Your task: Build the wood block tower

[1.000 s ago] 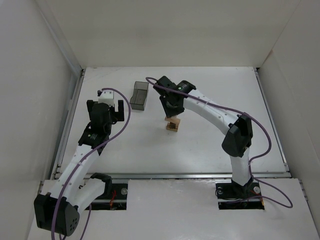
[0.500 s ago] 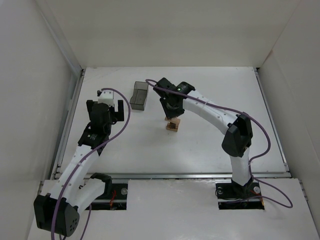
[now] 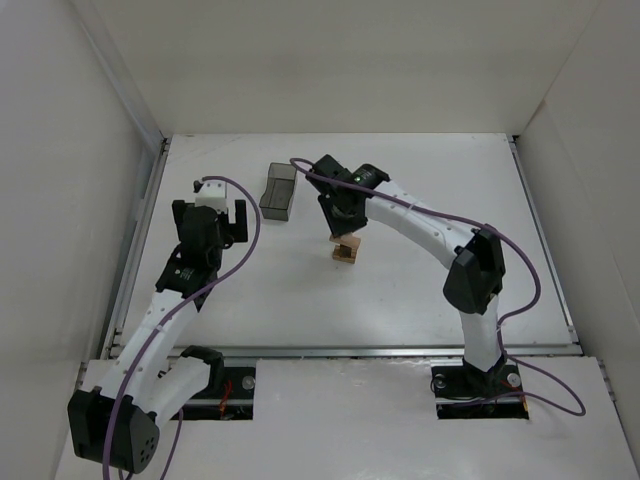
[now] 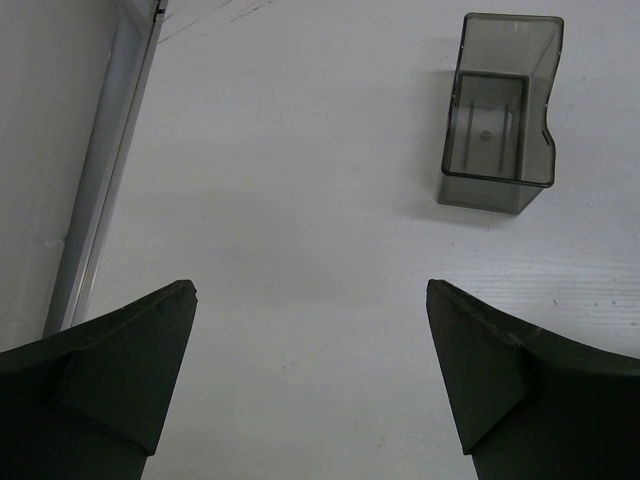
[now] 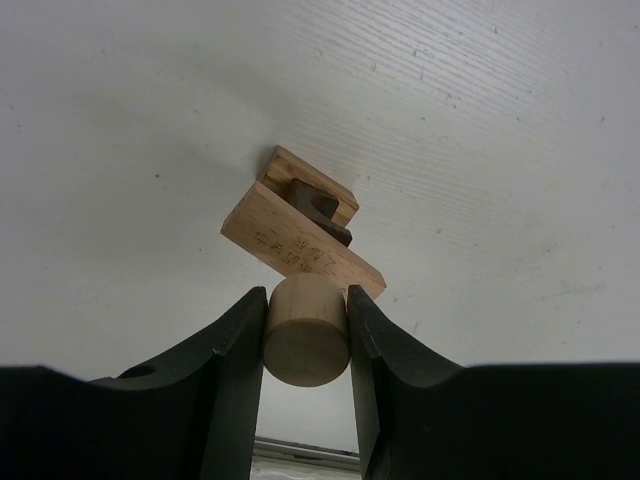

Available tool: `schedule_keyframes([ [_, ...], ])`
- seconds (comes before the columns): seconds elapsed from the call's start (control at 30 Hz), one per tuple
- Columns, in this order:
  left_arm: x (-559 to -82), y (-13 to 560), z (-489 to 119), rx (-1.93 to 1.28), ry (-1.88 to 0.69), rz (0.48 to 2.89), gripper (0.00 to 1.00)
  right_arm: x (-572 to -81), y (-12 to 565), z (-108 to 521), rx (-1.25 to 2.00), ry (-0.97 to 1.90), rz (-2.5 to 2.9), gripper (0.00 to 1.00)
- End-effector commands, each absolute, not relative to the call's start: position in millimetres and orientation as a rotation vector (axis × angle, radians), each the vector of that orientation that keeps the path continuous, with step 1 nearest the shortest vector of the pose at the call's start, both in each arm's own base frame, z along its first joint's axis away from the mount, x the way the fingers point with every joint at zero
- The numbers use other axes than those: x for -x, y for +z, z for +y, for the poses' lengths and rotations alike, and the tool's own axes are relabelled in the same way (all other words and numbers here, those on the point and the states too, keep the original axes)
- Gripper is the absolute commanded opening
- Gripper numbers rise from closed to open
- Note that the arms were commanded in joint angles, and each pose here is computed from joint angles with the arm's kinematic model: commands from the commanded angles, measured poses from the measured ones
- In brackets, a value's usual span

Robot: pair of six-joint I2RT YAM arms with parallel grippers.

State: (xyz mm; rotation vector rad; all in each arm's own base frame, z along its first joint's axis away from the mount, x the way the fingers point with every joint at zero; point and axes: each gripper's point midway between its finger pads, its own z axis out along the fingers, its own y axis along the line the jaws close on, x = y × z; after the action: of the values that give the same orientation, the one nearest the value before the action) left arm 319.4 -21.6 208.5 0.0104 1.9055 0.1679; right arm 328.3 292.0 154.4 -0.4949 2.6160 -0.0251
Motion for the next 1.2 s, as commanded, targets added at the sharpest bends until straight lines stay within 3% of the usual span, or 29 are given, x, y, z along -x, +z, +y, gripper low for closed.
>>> schedule_keyframes([
  [0.0, -318.8, 216.8, -19.0, 0.021, 0.159, 1.871, 0.99, -333.8, 151.7, 298.4, 0.513, -0.005, 2.593, 0.0],
  [0.5, -318.8, 216.8, -19.0, 0.021, 0.159, 1.871, 0.99, -332.0, 135.3, 295.9, 0.539, -0.037, 2.62, 0.0],
  [0.9, -318.8, 216.8, -19.0, 0.021, 0.159, 1.871, 0.99, -333.3, 135.7, 294.0, 0.559, -0.053, 2.611, 0.12],
  [1.17, -318.9, 216.6, -20.6, 0.015, 0.151, 1.872, 0.99, -336.4, 136.7, 297.2, 0.553, -0.039, 2.597, 0.14],
])
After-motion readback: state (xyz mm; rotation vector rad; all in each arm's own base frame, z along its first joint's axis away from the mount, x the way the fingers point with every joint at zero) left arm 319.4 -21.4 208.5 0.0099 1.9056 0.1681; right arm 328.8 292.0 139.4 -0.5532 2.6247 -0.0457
